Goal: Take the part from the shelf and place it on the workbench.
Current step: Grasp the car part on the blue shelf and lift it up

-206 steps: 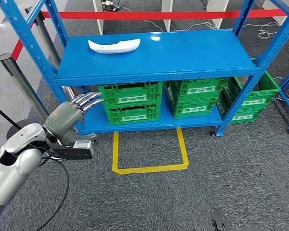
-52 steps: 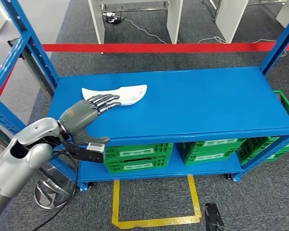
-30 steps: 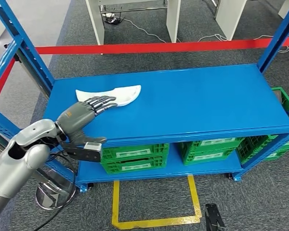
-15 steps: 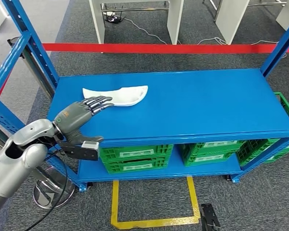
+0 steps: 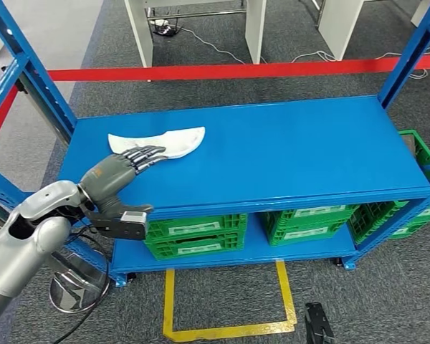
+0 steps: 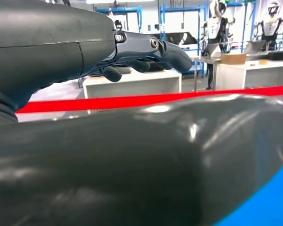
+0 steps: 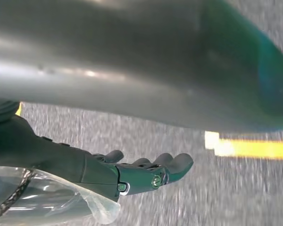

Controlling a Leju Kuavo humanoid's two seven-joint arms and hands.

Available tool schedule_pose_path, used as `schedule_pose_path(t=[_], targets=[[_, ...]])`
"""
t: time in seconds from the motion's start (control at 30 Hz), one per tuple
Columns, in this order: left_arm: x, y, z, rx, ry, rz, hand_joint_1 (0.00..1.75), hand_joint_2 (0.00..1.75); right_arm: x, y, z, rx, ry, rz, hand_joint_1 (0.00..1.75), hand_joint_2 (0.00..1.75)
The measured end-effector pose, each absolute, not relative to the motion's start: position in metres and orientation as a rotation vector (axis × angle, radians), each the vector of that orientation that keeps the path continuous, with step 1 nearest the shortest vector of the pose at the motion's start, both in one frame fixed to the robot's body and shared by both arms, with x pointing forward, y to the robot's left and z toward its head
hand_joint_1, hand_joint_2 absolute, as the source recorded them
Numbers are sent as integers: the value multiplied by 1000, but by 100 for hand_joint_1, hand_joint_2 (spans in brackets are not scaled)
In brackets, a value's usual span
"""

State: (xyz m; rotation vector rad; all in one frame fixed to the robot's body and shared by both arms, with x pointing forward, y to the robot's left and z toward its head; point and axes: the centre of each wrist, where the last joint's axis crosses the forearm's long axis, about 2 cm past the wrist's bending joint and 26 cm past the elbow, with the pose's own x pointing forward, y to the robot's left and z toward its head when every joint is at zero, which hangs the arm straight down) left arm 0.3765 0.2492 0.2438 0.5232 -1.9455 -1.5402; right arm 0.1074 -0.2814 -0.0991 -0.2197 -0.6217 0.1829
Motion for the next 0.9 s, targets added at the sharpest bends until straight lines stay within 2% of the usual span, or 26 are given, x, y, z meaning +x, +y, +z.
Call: schedule_pose_path(t=[0.9], targets=[[377, 253, 238, 521, -1926, -1527, 0, 0, 108, -282, -99, -219, -621, 186, 0, 0]])
